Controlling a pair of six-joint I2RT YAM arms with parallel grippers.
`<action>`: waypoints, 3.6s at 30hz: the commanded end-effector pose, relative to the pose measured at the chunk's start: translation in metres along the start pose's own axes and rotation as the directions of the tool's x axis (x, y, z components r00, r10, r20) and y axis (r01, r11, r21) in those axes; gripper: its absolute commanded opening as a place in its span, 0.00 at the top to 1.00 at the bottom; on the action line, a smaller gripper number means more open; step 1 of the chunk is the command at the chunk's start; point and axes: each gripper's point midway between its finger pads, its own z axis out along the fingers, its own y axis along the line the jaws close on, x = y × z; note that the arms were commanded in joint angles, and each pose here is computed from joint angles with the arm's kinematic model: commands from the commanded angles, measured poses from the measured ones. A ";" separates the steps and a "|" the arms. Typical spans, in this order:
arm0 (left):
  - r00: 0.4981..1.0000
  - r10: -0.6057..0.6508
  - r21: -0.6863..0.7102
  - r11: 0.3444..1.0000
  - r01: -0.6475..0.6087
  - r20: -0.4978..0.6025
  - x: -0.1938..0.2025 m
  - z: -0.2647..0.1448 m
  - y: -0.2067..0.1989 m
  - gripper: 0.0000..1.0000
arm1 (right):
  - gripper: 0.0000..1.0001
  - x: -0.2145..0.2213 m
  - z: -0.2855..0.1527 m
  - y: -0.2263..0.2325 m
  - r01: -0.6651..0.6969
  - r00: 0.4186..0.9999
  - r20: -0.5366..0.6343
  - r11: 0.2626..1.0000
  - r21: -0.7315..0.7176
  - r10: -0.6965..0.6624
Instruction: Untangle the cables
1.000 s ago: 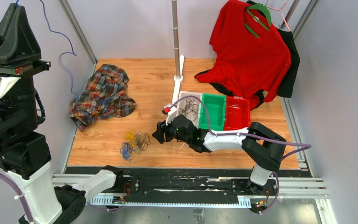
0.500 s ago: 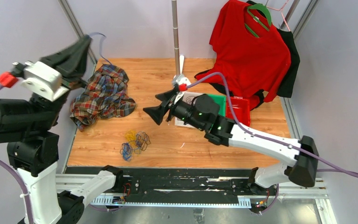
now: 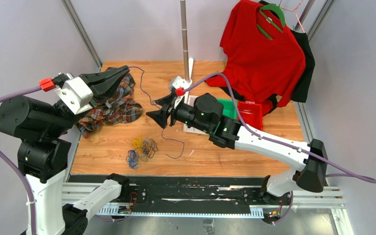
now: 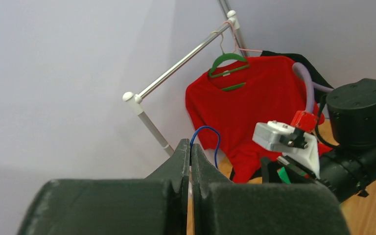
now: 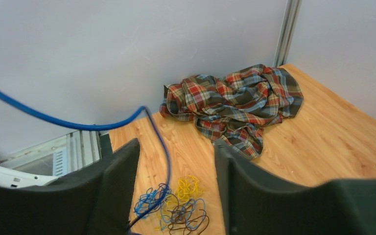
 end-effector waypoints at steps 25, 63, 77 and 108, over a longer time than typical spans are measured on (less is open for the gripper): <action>0.681 0.010 0.349 0.864 0.362 -0.732 0.273 -0.109 -0.151 0.00 | 1.00 0.036 -0.191 -0.190 -0.087 0.994 0.015 0.670 0.737 0.112; 0.468 0.167 0.347 0.877 0.332 -0.868 0.353 -0.144 -0.147 0.01 | 0.99 0.164 -0.277 -0.274 0.159 0.876 -0.141 0.000 0.987 0.462; 0.493 0.162 0.351 0.880 0.319 -0.855 0.345 -0.136 -0.142 0.06 | 0.99 0.186 -0.251 -0.312 0.310 0.851 -0.214 -0.130 0.942 0.480; 0.399 0.235 0.383 0.856 0.347 -0.886 0.378 -0.150 -0.143 0.06 | 0.45 0.214 -0.219 -0.293 0.210 0.767 -0.261 0.155 0.965 0.586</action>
